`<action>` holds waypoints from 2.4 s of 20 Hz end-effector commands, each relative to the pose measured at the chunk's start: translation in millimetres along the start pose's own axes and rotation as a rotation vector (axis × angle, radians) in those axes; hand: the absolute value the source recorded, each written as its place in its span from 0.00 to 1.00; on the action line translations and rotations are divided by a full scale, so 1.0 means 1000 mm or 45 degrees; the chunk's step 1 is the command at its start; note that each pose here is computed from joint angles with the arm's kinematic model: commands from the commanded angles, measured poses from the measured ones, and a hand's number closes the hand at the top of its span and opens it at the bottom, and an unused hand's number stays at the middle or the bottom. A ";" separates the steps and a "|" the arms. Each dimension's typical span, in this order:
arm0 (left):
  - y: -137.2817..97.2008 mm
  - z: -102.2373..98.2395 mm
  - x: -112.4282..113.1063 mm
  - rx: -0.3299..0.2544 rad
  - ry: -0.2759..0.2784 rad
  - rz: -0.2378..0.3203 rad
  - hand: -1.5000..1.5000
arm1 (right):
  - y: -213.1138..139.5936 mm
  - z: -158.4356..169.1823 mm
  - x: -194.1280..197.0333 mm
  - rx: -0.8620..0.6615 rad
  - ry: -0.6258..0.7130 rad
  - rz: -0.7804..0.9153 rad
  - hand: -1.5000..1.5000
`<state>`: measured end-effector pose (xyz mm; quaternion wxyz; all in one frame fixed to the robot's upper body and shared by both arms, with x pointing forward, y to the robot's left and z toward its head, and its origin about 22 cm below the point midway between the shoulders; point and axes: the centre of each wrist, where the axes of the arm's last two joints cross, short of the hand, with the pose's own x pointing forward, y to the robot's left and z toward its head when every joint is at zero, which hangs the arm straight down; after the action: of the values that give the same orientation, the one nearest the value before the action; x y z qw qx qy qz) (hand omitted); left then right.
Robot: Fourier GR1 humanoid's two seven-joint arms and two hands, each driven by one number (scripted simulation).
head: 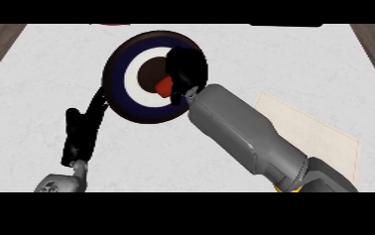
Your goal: Pick the bell pepper from the placemat and place it in the plate
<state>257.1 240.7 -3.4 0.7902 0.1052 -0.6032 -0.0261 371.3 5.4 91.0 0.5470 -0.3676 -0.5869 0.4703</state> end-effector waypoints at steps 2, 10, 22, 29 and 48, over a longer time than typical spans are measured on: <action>-0.005 0.015 -0.010 0.018 0.020 0.014 0.50 | 0.007 -0.003 -0.014 0.121 -0.140 -0.040 0.00; 0.013 0.007 -0.019 0.012 0.014 0.006 0.50 | -0.027 0.007 -0.020 -0.234 -0.411 -0.786 0.00; 0.026 0.005 -0.004 0.016 0.021 -0.005 0.50 | -0.007 0.003 -0.077 -0.111 -0.514 -1.082 0.00; -0.005 0.016 -0.011 0.018 0.018 0.015 0.50 | 0.014 0.013 -0.093 -0.124 -0.581 -1.066 0.00; 0.018 0.001 -0.009 0.032 0.038 -0.003 0.50 | 0.026 0.008 -0.104 -0.221 -0.383 -0.879 0.00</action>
<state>243.4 251.0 -9.4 0.7933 0.1141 -0.5978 -0.0171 378.8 -80.4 39.0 0.5487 -0.1016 -0.7895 0.2555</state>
